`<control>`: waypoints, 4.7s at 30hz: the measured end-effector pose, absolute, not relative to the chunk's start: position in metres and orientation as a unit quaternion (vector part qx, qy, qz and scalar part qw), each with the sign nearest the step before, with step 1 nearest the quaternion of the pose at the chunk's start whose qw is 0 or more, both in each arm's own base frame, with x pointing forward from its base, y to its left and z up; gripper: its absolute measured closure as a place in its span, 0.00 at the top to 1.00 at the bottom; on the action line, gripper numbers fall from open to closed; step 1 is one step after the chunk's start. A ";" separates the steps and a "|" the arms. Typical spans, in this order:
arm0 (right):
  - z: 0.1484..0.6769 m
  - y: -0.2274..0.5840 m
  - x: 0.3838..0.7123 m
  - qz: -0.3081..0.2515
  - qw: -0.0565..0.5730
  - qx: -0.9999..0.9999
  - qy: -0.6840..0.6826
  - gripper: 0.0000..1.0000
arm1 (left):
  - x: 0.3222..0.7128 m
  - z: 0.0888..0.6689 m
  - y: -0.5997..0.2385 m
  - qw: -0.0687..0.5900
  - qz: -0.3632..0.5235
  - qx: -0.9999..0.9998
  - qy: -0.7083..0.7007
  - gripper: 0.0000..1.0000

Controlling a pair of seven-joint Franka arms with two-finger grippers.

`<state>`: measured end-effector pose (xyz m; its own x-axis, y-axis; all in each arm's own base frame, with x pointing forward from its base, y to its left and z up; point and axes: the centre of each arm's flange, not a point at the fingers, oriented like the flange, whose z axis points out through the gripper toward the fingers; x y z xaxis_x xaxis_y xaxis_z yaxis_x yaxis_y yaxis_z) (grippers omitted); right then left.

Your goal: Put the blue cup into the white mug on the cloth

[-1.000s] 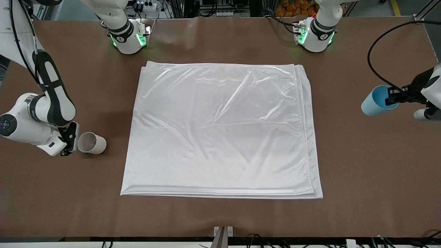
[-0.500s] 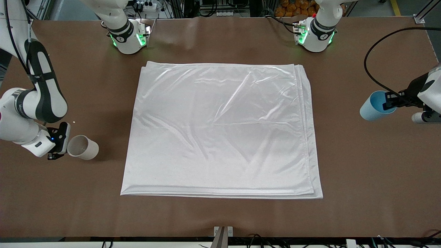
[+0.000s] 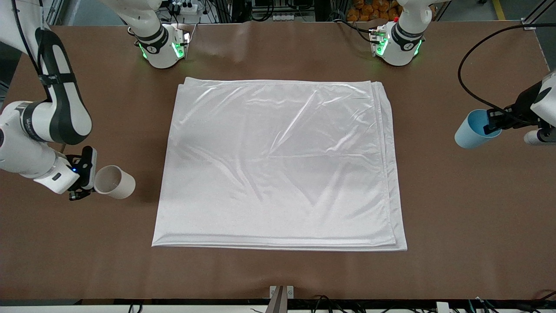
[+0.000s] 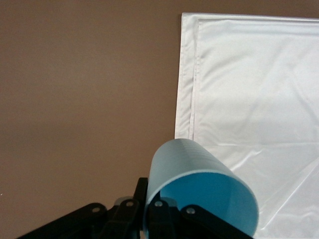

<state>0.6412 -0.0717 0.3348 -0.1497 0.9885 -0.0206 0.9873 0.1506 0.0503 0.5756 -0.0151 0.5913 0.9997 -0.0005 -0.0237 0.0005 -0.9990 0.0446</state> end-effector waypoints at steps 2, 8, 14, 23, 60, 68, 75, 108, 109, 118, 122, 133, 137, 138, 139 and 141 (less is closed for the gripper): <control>0.336 -0.056 0.643 0.014 0.024 0.649 0.760 0.19 | 0.575 0.592 -0.020 0.022 -0.011 1.000 -0.004 0.04; 0.336 0.005 0.644 0.015 0.021 0.651 0.758 0.19 | 0.574 0.588 -0.036 0.023 -0.011 1.000 -0.018 0.04; 0.336 0.075 0.639 0.013 0.015 0.649 0.761 0.19 | 0.575 0.586 -0.052 0.024 -0.004 0.999 -0.033 0.04; 0.336 0.187 0.615 0.014 0.014 0.640 0.768 0.19 | 0.577 0.585 -0.057 0.025 0.002 0.999 -0.037 0.04; 0.230 0.375 0.527 0.004 0.026 0.688 0.725 0.19 | 0.588 0.542 -0.132 0.009 0.002 0.994 -0.111 0.04; 0.225 0.386 0.520 0.003 0.026 0.694 0.719 0.19 | 0.588 0.537 -0.136 0.009 -0.004 0.993 -0.115 0.04; 0.221 0.395 0.513 0.000 0.025 0.698 0.716 0.19 | 0.586 0.537 -0.146 0.009 -0.004 0.992 -0.123 0.04; 0.323 0.374 0.547 0.001 0.049 0.765 0.642 1.00 | 0.545 0.539 -0.261 0.018 -0.005 0.997 -0.077 0.04; 0.333 0.369 0.548 0.000 0.050 0.771 0.635 1.00 | 0.542 0.538 -0.269 0.018 -0.005 0.997 -0.073 0.04; 0.409 0.331 0.555 0.022 0.061 0.804 0.591 1.00 | 0.516 0.517 -0.344 0.026 -0.014 0.999 -0.030 0.04; 0.439 0.309 0.560 0.033 0.065 0.815 0.574 1.00 | 0.512 0.504 -0.365 0.031 -0.015 0.999 -0.003 0.04; 0.492 0.251 0.564 0.038 0.072 0.861 0.503 1.00 | 0.503 0.463 -0.433 0.058 -0.021 0.996 0.060 0.04; 0.504 0.237 0.564 0.041 0.073 0.875 0.478 1.00 | 0.495 0.444 -0.463 0.068 -0.021 0.995 0.076 0.04; 0.506 0.234 0.564 0.042 0.073 0.878 0.471 1.00 | 0.493 0.439 -0.468 0.069 -0.020 0.994 0.079 0.04; 0.509 0.230 0.564 0.041 0.074 0.882 0.464 1.00 | 0.491 0.434 -0.474 0.068 -0.018 0.994 0.082 0.04; 0.515 0.222 0.562 0.037 0.074 0.891 0.447 1.00 | 0.487 0.421 -0.485 0.064 -0.013 0.994 0.091 0.04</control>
